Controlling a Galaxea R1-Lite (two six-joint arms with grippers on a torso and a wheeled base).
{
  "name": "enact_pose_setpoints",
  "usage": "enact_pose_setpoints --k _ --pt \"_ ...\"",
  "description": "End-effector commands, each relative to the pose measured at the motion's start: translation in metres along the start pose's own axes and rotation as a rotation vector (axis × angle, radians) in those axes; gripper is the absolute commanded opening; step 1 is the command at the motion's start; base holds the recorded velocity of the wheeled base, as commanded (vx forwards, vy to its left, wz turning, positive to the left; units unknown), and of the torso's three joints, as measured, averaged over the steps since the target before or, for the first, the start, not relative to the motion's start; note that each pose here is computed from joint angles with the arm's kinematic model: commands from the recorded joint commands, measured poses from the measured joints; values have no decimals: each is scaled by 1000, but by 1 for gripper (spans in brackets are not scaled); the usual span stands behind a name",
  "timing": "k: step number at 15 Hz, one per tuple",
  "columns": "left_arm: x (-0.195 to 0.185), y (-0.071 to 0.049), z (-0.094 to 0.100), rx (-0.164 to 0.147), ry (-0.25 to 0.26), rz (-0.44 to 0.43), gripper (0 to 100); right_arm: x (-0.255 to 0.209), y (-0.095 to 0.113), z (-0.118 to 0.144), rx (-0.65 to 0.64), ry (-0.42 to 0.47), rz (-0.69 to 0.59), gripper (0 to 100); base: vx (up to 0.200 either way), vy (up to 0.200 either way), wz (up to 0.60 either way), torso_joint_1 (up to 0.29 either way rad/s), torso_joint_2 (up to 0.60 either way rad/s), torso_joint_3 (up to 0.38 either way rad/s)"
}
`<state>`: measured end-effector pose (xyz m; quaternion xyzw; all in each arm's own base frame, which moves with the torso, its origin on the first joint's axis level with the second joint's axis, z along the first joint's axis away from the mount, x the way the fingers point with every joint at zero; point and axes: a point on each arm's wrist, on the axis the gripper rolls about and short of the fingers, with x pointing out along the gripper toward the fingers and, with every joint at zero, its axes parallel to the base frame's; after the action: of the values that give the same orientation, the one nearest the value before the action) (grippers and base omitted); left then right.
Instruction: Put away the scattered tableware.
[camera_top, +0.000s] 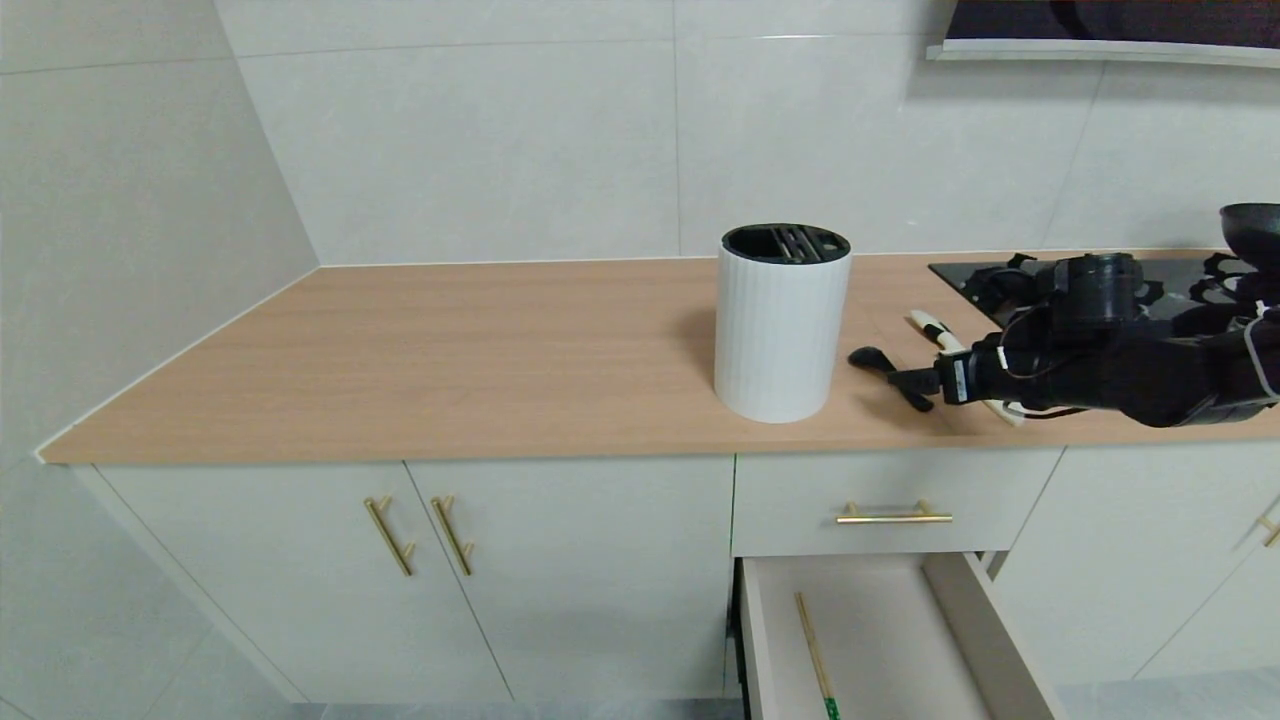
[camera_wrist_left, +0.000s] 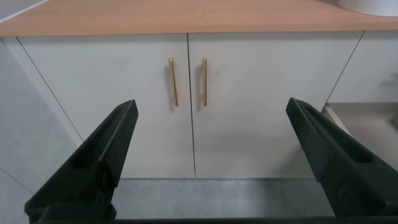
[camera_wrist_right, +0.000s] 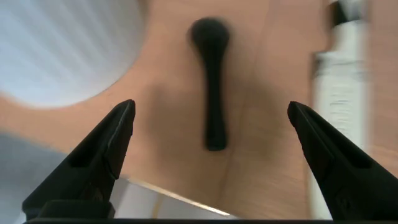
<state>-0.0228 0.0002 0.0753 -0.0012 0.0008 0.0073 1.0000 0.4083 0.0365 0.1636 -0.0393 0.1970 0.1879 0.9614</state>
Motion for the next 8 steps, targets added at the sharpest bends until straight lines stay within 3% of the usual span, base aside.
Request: enact_pose_setpoints --k 1,8 --pt "0 0 0 -1 1 1 100 7 -5 -6 5 0 16 100 0 0 0 0 0 0" --pt "0 0 0 -1 0 1 100 39 -9 -29 -10 -41 10 100 0 0 0 0 0 0"
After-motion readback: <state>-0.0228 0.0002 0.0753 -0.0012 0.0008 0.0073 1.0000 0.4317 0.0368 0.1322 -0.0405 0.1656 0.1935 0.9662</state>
